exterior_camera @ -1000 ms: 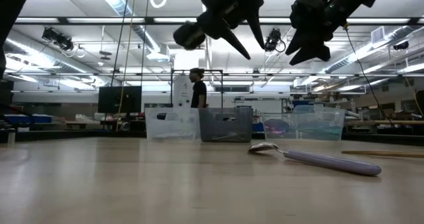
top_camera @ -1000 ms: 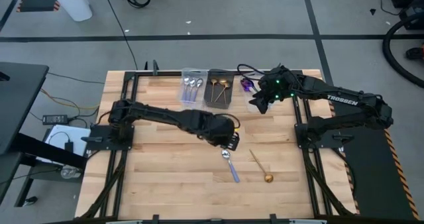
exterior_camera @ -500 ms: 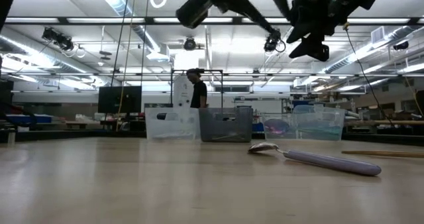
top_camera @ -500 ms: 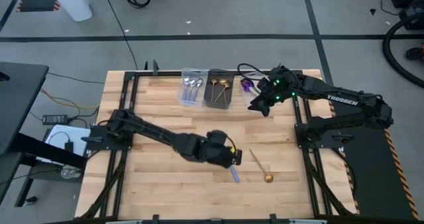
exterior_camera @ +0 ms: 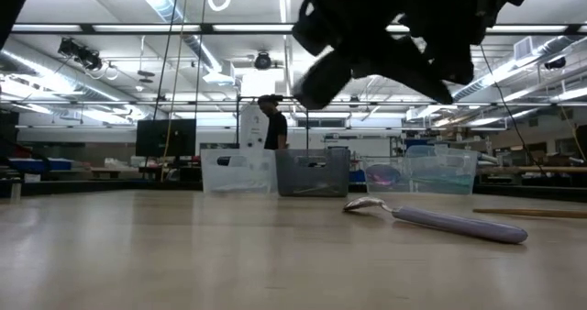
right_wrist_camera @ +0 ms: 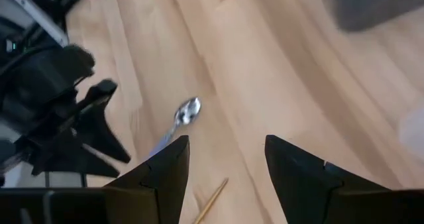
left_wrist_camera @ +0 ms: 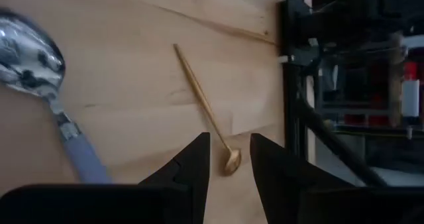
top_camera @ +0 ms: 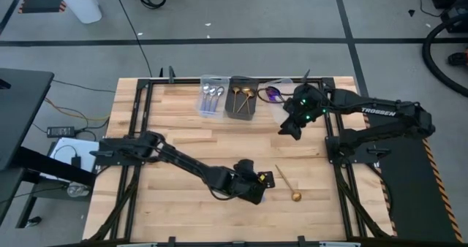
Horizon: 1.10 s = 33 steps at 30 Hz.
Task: Sort silverware by color (type)
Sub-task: Put the purple spoon into the left transparent bin
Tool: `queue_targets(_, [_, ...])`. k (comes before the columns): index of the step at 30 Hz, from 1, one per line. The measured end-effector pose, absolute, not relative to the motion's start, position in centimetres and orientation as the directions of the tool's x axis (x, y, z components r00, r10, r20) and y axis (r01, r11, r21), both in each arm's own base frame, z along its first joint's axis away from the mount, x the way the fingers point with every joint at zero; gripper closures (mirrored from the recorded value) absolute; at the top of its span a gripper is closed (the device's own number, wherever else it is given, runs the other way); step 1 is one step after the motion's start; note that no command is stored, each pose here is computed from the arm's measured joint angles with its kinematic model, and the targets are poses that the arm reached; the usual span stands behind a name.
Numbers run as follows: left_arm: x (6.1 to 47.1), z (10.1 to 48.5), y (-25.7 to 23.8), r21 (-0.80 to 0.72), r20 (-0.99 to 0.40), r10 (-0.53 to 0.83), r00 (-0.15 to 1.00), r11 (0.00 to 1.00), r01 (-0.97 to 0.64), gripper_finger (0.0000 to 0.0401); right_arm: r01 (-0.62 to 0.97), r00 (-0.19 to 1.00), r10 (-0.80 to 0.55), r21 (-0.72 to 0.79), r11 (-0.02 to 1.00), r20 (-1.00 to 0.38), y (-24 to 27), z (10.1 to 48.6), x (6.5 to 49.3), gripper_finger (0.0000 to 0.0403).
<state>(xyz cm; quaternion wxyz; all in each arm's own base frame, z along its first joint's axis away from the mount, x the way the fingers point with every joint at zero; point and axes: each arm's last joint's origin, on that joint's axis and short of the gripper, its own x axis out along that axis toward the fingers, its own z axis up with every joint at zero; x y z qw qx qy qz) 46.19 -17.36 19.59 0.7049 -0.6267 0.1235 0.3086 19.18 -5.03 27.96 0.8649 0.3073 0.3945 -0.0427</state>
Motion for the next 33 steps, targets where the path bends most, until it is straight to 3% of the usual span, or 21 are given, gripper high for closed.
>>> queue_targets(3, [46.8, 19.4, -17.9, -0.841, -0.521, 0.283, 0.805, -0.010, -0.541, 0.0285, 0.296, 0.668, 0.195, 0.497, 0.816, -0.718, -4.4, 27.9, 19.2, 0.0196])
queue_targets(15, [46.2, 23.1, -17.8, -0.773, -0.606, 0.360, 0.709, -0.058, -0.632, 0.0285, 0.194, 0.634, 0.253, 0.466, 0.863, -0.731, -2.6, 27.9, 19.1, 0.0196])
queue_targets(26, [45.7, 19.0, -16.3, -0.510, -0.856, 0.196, 0.479, -0.165, -0.844, 0.0285, 0.112, 0.658, 0.258, 0.430, 0.896, -0.707, -1.9, 28.5, 18.6, 0.0196])
queue_targets(33, [46.7, 17.0, -14.4, -0.447, -0.893, 0.158, 0.422, -0.183, -0.876, 0.0285, 0.101, 0.671, 0.231, 0.395, 0.913, -0.704, -2.0, 28.6, 18.7, 0.0196])
